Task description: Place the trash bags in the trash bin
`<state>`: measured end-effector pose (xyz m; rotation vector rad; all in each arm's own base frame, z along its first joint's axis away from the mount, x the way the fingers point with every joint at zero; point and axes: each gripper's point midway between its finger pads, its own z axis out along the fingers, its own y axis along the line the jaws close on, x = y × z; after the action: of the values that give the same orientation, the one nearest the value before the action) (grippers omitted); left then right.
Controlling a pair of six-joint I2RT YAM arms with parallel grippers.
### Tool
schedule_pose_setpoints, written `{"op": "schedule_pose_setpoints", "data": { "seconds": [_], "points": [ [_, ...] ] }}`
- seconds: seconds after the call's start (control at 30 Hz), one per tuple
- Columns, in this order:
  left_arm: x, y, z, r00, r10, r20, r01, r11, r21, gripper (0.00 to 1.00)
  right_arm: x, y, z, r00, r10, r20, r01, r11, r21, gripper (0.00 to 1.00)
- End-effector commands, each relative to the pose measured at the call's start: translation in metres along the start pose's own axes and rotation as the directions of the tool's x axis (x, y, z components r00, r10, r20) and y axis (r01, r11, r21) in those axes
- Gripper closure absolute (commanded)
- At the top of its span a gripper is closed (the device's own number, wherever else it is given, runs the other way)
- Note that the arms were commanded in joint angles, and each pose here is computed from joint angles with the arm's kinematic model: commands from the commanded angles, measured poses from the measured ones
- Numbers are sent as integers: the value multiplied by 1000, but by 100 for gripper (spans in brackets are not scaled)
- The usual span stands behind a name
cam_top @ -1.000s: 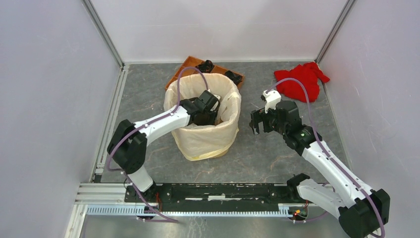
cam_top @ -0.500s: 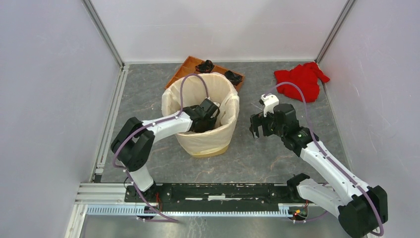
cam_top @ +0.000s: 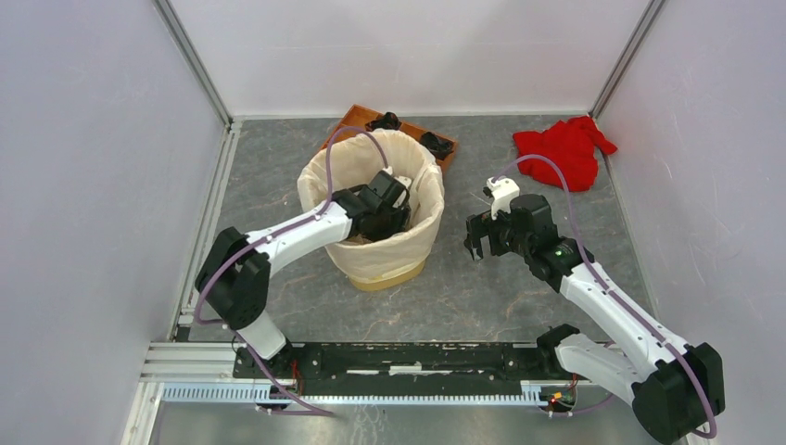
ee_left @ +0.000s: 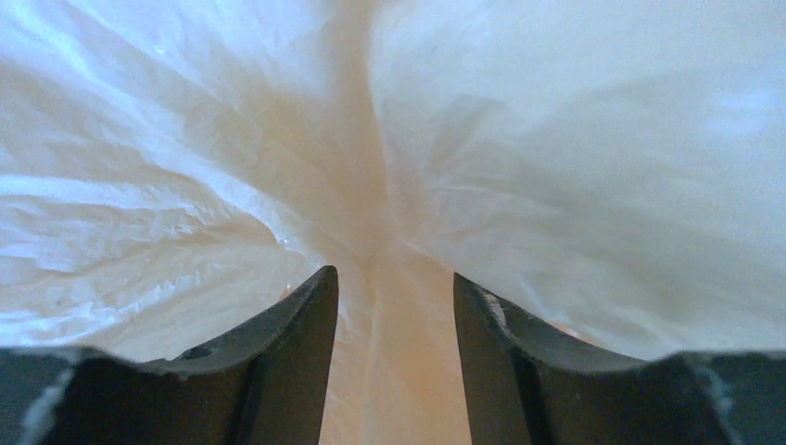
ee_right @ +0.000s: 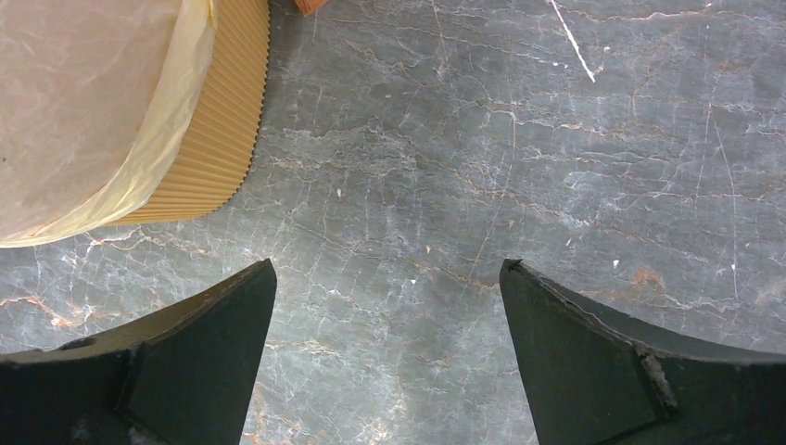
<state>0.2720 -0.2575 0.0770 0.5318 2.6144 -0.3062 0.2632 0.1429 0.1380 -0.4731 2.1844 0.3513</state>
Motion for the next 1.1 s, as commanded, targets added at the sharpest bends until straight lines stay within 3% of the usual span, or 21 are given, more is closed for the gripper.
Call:
{"op": "schedule_pose_setpoints", "data": {
  "seconds": [0.0,0.33,0.47,0.57,0.73,0.87,0.97,1.07],
  "points": [
    [-37,-19,-45,994,-13,105,5,997,77,41,-9,2,-2,999,10,47,-10,1000,-10,2],
    [-59,-31,-109,978,-44,205,12,988,157,33,-15,7,5,998,20,64,-17,999,-35,2],
    [-71,-35,-150,958,-55,282,-1,981,196,27,-32,-5,17,996,1,87,-2,1000,14,2],
    [-82,-39,-191,930,-63,362,-24,973,230,21,-51,-3,33,990,68,122,-63,997,-44,2],
    [-102,-35,-287,836,-98,541,-55,964,259,15,-68,-10,72,995,37,88,-34,999,-35,2],
    [-100,-18,-357,707,-145,692,-54,965,258,7,-85,-23,93,994,39,97,-42,999,34,2],
    [-89,-15,-385,646,-165,746,-85,955,285,3,-88,4,105,989,106,104,-100,993,-63,2],
    [-78,-17,-398,626,-174,760,-116,943,312,2,-89,39,114,985,138,106,-122,982,-147,2]
  ]
}}
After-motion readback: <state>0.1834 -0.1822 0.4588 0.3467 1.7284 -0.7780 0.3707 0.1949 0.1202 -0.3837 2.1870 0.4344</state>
